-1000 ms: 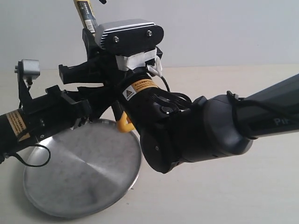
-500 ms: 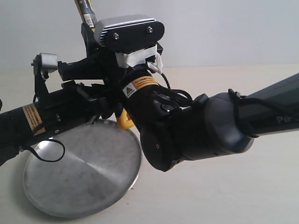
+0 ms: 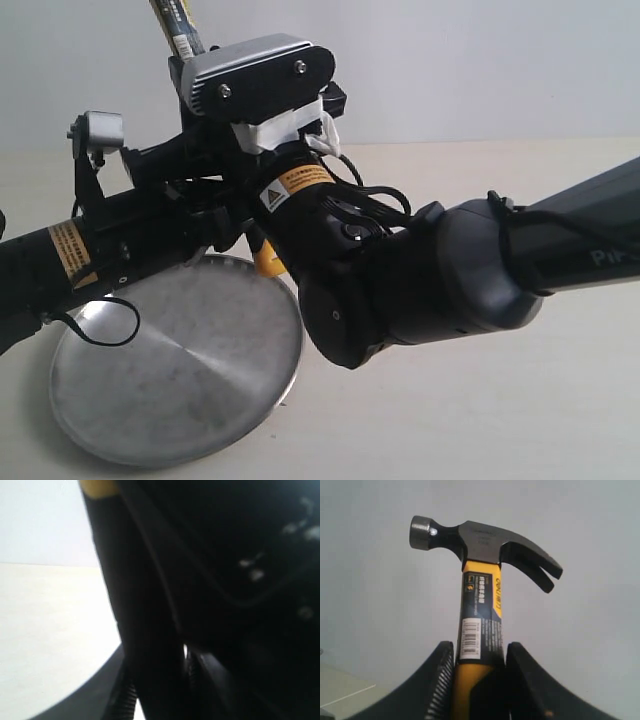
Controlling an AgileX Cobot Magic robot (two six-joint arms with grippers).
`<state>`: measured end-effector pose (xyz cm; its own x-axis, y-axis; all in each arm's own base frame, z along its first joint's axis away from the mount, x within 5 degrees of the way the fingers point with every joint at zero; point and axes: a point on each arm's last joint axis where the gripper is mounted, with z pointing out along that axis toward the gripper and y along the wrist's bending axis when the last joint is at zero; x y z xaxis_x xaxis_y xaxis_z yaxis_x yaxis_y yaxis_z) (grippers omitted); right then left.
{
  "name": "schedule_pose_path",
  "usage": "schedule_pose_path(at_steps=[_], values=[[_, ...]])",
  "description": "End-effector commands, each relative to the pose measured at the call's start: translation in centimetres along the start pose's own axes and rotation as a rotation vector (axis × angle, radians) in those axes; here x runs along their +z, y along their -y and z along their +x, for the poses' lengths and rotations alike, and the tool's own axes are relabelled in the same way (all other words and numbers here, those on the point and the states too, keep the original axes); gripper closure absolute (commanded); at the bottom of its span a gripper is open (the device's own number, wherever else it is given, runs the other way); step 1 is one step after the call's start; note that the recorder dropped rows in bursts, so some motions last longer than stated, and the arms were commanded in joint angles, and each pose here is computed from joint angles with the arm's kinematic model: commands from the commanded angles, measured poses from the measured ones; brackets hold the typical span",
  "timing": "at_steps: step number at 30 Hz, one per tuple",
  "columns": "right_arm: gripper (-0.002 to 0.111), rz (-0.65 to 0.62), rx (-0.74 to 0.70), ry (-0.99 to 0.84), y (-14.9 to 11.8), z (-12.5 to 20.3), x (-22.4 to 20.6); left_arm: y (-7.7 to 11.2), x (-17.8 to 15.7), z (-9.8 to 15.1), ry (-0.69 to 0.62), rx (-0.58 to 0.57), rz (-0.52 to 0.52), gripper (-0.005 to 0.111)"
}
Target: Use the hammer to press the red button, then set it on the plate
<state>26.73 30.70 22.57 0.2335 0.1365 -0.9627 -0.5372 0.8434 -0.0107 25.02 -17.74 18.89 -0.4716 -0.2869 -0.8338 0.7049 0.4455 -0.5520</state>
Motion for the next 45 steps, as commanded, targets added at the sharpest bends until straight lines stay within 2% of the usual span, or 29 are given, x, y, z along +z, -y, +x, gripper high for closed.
schedule_pose_path(at_steps=[1, 7, 13, 16, 19, 26, 29, 35, 39, 41, 45], values=[[0.108, 0.008, -0.041, 0.071, 0.0, -1.2, 0.2, 0.4, 0.2, -0.3, 0.023, 0.040, 0.032, 0.106], [0.108, 0.031, -0.031, 0.064, 0.2, -1.1, 0.2, 0.4, 0.2, -0.3, 0.019, 0.068, 0.032, 0.107], [0.108, 0.129, 0.013, 0.033, 1.1, -0.8, 0.2, 0.4, 0.2, -0.3, 0.020, 0.079, 0.032, 0.107], [0.106, 0.138, 0.018, 0.030, 1.2, -0.8, 0.2, 0.4, 0.2, -0.3, 0.020, 0.085, 0.032, 0.107], [0.099, 0.125, 0.012, 0.032, 1.1, -0.8, 0.2, 0.4, 0.2, -0.3, 0.022, 0.093, 0.030, 0.107], [0.070, 0.093, -0.002, 0.042, 0.8, -0.9, 0.2, 0.4, 0.2, -0.3, 0.025, 0.103, 0.027, 0.107], [0.062, 0.093, -0.002, 0.042, 0.8, -0.9, 0.2, 0.4, 0.2, -0.3, 0.025, 0.114, 0.027, 0.107], [0.051, 0.099, 0.001, 0.044, 0.9, -1.0, 0.2, 0.3, 0.2, -0.4, 0.028, 0.124, 0.020, 0.107], [0.044, 0.160, 0.034, 0.052, 1.5, -1.9, 0.1, 0.1, 0.2, -0.2, 0.006, 0.140, -0.006, 0.107], [0.042, 0.203, 0.056, 0.051, 2.0, -2.5, 0.1, -0.2, 0.1, -0.1, -0.005, 0.143, -0.025, 0.107], [0.042, 0.254, 0.001, -0.026, 2.6, -3.7, -0.1, -0.4, 0.0, -0.1, -0.014, 0.149, -0.034, 0.107]])
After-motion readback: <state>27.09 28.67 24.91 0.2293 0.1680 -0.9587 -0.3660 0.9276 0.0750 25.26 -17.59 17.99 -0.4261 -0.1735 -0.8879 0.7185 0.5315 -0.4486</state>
